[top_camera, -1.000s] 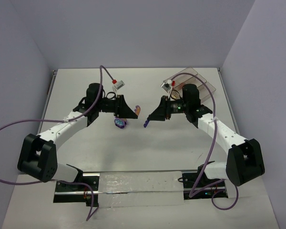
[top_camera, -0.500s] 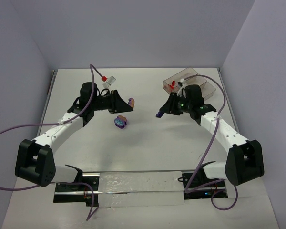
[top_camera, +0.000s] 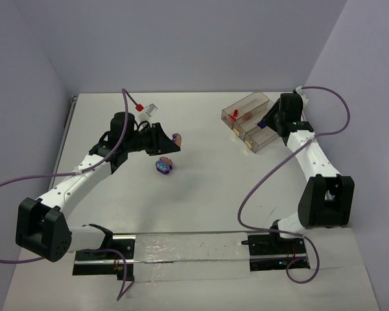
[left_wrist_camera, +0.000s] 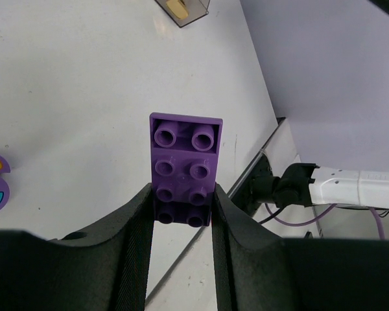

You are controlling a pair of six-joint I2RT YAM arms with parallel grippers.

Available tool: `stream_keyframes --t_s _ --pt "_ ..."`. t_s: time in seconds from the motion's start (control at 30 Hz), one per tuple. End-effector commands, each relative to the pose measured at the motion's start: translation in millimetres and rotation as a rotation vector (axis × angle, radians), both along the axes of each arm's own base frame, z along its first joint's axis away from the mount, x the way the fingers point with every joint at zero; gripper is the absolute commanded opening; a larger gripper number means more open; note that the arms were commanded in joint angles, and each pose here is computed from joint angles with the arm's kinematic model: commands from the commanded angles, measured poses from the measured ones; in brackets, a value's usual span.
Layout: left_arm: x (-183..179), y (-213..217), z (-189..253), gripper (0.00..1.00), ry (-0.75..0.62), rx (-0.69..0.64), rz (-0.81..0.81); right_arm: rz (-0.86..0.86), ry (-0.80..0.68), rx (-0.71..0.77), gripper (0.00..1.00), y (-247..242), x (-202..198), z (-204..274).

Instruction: Sort the legos into containers by color

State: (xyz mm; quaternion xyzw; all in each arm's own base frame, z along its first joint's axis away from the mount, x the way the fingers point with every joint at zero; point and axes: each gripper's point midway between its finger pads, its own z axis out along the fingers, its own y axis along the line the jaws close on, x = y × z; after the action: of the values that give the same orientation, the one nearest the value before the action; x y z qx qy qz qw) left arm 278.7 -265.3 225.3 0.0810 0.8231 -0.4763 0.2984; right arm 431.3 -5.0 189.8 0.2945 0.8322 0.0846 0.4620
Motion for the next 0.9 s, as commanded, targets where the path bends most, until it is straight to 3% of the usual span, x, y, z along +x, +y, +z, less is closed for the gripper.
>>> stream_keyframes --t_s 0.0,0.43,0.87 --pt "3.7 -0.7 20.4 0.0 -0.063 0.015 0.026 -0.057 -0.024 -0.026 0.0 -21.0 25.6 12.0" --pt "6.5 0.7 21.5 0.0 -0.071 0.06 0.046 0.037 0.048 0.016 0.01 -12.6 73.8 -14.6" --pt "1.4 3.8 22.1 0.0 -0.077 0.086 0.057 0.136 0.117 0.074 0.2 5.1 103.7 -54.8"
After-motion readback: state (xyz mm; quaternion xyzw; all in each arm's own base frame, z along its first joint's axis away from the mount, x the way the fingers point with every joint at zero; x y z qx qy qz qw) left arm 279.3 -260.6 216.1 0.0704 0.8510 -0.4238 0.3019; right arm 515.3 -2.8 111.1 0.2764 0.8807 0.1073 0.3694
